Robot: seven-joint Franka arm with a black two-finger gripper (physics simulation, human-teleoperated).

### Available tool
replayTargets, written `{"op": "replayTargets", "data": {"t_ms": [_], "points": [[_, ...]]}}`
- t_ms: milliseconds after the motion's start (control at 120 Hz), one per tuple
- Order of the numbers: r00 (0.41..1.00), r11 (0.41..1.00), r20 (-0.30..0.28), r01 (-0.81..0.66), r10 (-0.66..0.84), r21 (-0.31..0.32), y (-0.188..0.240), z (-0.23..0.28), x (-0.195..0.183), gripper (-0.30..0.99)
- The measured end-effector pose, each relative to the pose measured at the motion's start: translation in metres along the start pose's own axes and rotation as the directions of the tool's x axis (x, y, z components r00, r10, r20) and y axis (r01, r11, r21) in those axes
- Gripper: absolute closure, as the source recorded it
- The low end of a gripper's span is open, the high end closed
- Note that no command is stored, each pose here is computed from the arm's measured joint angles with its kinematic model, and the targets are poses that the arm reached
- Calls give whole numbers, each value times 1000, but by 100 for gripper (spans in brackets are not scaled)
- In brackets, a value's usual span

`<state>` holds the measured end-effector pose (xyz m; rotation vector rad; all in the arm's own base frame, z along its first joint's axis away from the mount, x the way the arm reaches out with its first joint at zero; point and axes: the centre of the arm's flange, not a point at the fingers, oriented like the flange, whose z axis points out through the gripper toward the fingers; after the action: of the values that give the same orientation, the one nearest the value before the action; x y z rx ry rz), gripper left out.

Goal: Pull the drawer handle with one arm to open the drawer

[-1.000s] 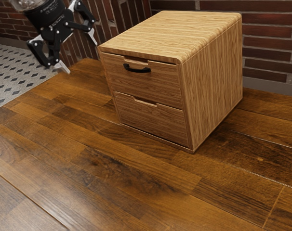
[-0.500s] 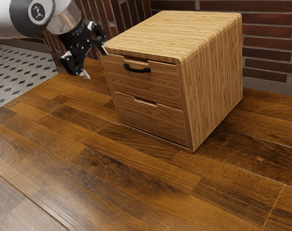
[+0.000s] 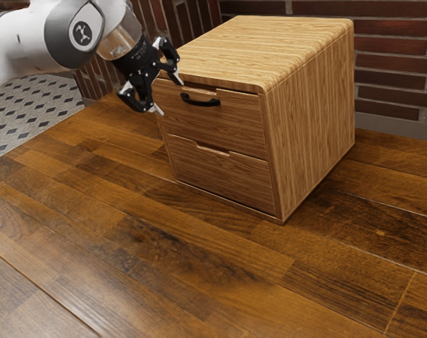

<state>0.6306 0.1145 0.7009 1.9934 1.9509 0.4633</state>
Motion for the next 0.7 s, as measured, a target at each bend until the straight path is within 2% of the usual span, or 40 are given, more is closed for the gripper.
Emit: {"op": "replayTargets", "data": {"t_ms": [233,700], "points": [[999,1000,50,-2,2,-16,2,25,-2,27],[998,998,49,-44,46,-51,8,36,-4,46]]}}
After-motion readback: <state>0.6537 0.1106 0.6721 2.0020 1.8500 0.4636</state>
